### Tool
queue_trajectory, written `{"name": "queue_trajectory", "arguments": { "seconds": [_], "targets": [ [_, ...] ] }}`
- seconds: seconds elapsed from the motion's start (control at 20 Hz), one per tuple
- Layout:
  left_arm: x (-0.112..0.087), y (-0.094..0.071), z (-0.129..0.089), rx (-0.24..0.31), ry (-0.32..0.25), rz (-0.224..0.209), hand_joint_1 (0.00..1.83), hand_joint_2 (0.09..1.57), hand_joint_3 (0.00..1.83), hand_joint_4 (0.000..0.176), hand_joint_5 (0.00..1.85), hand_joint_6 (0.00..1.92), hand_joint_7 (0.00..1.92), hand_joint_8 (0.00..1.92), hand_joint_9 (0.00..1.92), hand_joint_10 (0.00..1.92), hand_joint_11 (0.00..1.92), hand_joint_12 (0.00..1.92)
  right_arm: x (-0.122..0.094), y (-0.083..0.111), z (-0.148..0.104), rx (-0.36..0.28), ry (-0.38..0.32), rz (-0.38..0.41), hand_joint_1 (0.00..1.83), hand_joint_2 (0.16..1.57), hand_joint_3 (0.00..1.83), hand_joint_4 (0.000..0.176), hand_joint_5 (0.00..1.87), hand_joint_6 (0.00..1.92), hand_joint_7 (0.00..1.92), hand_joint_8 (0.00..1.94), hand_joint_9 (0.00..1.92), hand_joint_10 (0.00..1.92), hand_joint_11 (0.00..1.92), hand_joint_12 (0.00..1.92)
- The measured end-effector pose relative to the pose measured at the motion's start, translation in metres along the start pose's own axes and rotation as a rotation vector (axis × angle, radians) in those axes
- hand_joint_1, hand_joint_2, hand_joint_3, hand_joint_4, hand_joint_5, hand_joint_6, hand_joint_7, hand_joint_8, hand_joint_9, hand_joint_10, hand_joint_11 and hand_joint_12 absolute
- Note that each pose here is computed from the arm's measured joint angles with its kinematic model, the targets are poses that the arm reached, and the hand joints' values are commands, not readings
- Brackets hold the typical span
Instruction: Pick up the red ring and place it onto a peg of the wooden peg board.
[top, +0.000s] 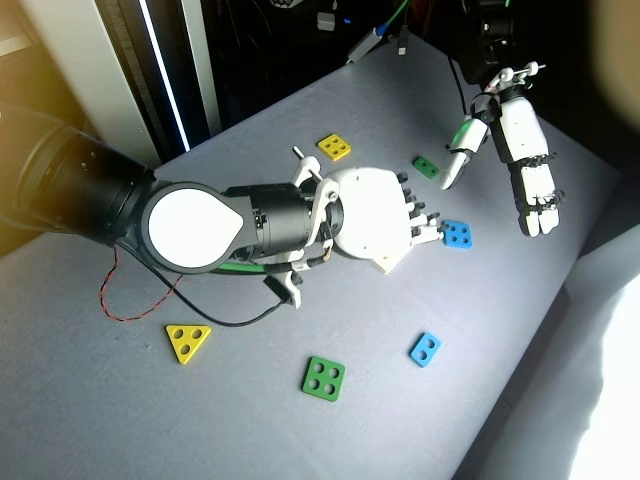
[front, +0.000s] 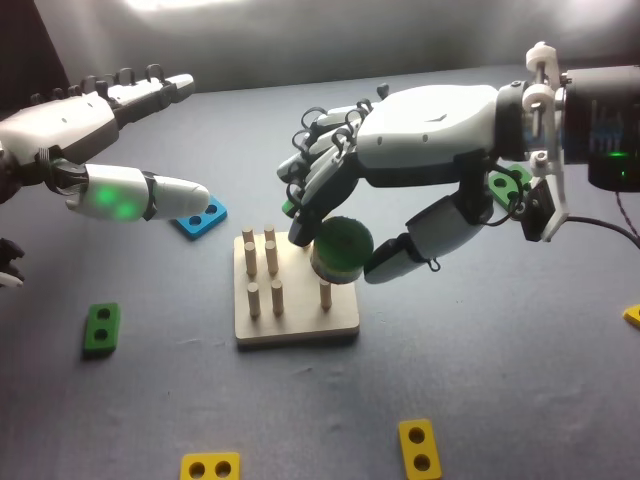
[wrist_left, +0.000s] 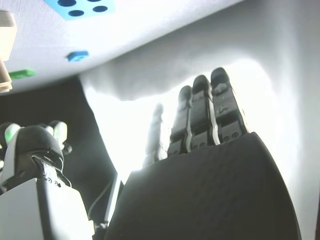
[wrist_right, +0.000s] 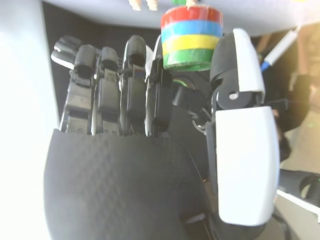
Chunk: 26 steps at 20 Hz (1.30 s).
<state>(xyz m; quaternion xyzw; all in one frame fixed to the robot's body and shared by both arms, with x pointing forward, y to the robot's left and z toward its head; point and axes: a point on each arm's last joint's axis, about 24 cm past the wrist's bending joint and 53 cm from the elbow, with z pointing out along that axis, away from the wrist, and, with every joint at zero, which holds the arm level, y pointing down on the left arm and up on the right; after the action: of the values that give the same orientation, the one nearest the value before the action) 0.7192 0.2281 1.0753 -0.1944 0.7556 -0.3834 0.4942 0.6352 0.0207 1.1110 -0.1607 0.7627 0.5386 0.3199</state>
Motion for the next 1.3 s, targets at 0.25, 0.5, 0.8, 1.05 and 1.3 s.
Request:
{"name": "queue_trajectory", "arguments": {
  "seconds": [0.25, 0.5, 0.8, 1.05, 1.3],
  "targets": [
    [-0.002, -0.004, 0.001, 0.009, -0.003, 0.005, 0.39, 0.95, 0.0, 0.176, 0.0, 0.0, 0.0, 0.0, 0.0, 0.0, 0.0, 0.0, 0.006, 0.004, 0.004, -0.011, 0.016, -0.011, 1.13, 1.1, 0.0, 0.0, 1.01, 0.95, 0.61, 0.0, 0.31, 0.01, 0.0, 0.72],
    [-0.004, -0.01, 0.003, 0.024, -0.007, 0.009, 0.39, 0.96, 0.0, 0.176, 0.0, 0.0, 0.0, 0.0, 0.0, 0.0, 0.0, 0.0, 0.013, 0.009, 0.008, -0.023, 0.035, -0.021, 1.11, 1.11, 0.0, 0.0, 1.0, 0.98, 0.62, 0.0, 0.33, 0.01, 0.0, 0.7],
    [-0.004, -0.012, 0.004, 0.028, -0.005, 0.011, 0.38, 0.96, 0.0, 0.176, 0.0, 0.0, 0.0, 0.0, 0.0, 0.0, 0.0, 0.0, 0.021, 0.012, 0.014, -0.03, 0.058, -0.04, 1.11, 1.11, 0.0, 0.0, 1.0, 0.98, 0.62, 0.0, 0.33, 0.0, 0.0, 0.49],
    [-0.004, -0.016, 0.005, 0.037, -0.004, 0.017, 0.37, 0.95, 0.0, 0.176, 0.0, 0.0, 0.0, 0.0, 0.0, 0.0, 0.0, 0.0, 0.02, 0.007, 0.014, -0.011, 0.056, -0.048, 1.12, 1.11, 0.0, 0.0, 0.99, 0.99, 0.6, 0.0, 0.31, 0.0, 0.0, 0.32],
    [-0.004, -0.016, 0.005, 0.037, -0.004, 0.016, 0.39, 0.95, 0.0, 0.176, 0.0, 0.0, 0.0, 0.0, 0.0, 0.0, 0.0, 0.0, 0.018, 0.003, 0.014, 0.003, 0.052, -0.056, 1.13, 1.12, 0.0, 0.0, 0.97, 1.01, 0.58, 0.0, 0.27, 0.0, 0.0, 0.24]
  ]
}}
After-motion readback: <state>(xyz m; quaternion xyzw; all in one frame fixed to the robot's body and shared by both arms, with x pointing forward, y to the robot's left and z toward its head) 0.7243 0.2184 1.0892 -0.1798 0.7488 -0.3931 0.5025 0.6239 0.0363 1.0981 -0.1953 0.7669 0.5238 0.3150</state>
